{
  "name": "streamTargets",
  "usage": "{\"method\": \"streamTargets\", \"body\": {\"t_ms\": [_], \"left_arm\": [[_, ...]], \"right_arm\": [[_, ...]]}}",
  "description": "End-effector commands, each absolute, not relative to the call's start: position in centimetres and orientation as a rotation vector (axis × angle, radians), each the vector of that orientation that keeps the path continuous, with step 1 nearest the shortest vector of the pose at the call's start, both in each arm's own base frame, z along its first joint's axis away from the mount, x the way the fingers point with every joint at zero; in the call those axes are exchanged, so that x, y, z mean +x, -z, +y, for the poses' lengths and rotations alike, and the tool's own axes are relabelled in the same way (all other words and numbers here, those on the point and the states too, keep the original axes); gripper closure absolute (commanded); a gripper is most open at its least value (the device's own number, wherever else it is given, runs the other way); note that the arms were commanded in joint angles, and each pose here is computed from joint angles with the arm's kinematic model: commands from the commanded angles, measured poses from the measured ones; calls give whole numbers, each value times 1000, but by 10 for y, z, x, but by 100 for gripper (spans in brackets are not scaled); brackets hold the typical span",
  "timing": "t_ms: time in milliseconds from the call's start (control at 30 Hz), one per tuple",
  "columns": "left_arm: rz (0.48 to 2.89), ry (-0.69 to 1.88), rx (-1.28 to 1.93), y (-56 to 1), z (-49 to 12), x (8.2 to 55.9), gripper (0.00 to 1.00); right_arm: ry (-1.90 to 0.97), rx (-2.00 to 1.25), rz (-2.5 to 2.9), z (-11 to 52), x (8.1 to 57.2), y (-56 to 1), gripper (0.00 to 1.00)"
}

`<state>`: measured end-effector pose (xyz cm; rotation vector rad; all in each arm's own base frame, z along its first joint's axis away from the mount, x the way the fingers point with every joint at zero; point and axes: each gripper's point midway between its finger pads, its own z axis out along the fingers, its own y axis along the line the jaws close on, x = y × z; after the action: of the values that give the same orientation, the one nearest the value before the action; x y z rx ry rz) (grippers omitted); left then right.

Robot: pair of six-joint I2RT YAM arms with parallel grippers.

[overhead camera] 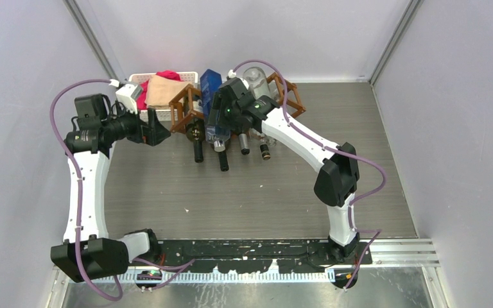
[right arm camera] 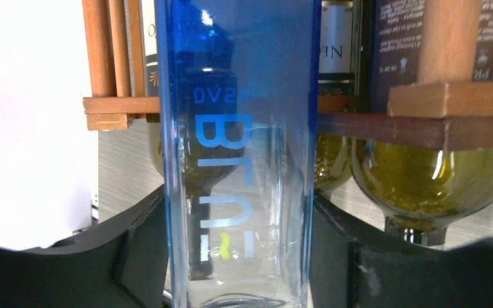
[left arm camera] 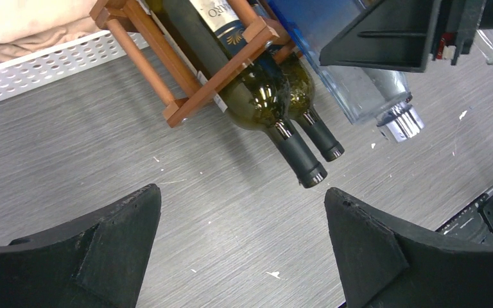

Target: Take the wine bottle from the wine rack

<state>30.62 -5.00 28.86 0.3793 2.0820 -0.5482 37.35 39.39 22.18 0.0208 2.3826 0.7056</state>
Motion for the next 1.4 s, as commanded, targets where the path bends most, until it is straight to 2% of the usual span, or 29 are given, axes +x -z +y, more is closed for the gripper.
{"method": "streamTargets", "body": {"t_ms": [0, 33, 233, 500, 800, 1067, 1367], "left_arm": [[2001, 556, 473, -311, -62, 299, 1], [1994, 563, 493, -312, -64, 297, 0], [1910, 548, 637, -329, -72, 286, 0], [1752, 443, 837, -352, -78, 286, 0], [1548, 310, 1144, -347, -101, 276, 0], [1342, 196, 1355, -337, -132, 266, 0], [1105, 130, 1447, -365, -178, 280, 0]], "right_arm": [[-805, 48, 2243, 396, 380, -269, 69], [-812, 42, 2232, 395, 378, -275, 77], [-911, -22, 2145, 386, 357, -324, 99], [-1065, -104, 2107, 375, 316, -367, 99], [-1260, -77, 2090, 365, 287, -394, 99], [-1310, -64, 2072, 357, 276, -411, 99], [-1325, -62, 2028, 331, 251, -436, 99]]}}
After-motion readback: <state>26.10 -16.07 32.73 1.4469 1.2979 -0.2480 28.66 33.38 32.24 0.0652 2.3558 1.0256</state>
